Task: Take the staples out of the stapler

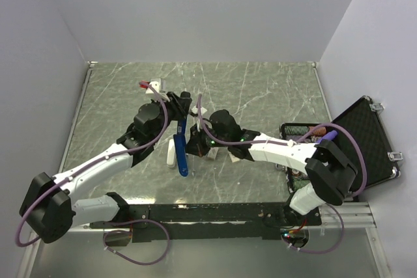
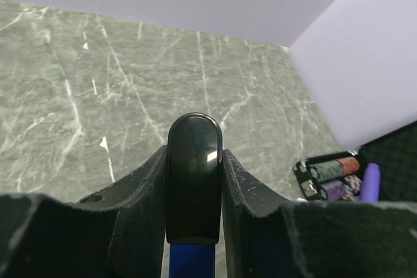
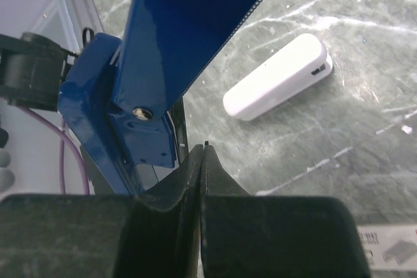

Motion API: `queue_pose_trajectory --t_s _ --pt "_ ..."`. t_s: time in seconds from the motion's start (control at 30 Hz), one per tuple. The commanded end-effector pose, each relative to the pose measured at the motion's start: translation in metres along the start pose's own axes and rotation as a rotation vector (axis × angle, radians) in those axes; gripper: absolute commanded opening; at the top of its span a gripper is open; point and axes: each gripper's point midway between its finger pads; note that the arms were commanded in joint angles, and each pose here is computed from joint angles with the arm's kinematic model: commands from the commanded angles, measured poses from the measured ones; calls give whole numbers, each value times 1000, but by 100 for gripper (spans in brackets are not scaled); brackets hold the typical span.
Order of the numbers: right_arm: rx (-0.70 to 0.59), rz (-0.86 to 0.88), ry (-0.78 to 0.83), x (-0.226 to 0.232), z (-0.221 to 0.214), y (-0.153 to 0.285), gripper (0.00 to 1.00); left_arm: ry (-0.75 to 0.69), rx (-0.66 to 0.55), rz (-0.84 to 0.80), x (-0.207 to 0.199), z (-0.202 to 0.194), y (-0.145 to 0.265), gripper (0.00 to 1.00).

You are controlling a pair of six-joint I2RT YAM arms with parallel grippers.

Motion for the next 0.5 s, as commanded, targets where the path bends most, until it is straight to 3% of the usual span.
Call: queue_pose_trajectory --t_s 0.0,0.17,0.47 --pt "-136 179 65 39 33 -4 0 71 -68 -32 -16 15 -10 0" --pt "-122 185 48 37 28 -9 0 69 -44 -11 -10 2 -18 0" --pt "-115 135 68 30 29 -6 0 58 -35 -43 -20 11 -12 0"
Point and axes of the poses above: each gripper's point midway between its finger pads, its own y axis back along the fingers, its own x axis along the line the jaws close on, z = x × y, and after that the axes turned 1 degree about y, right-handed
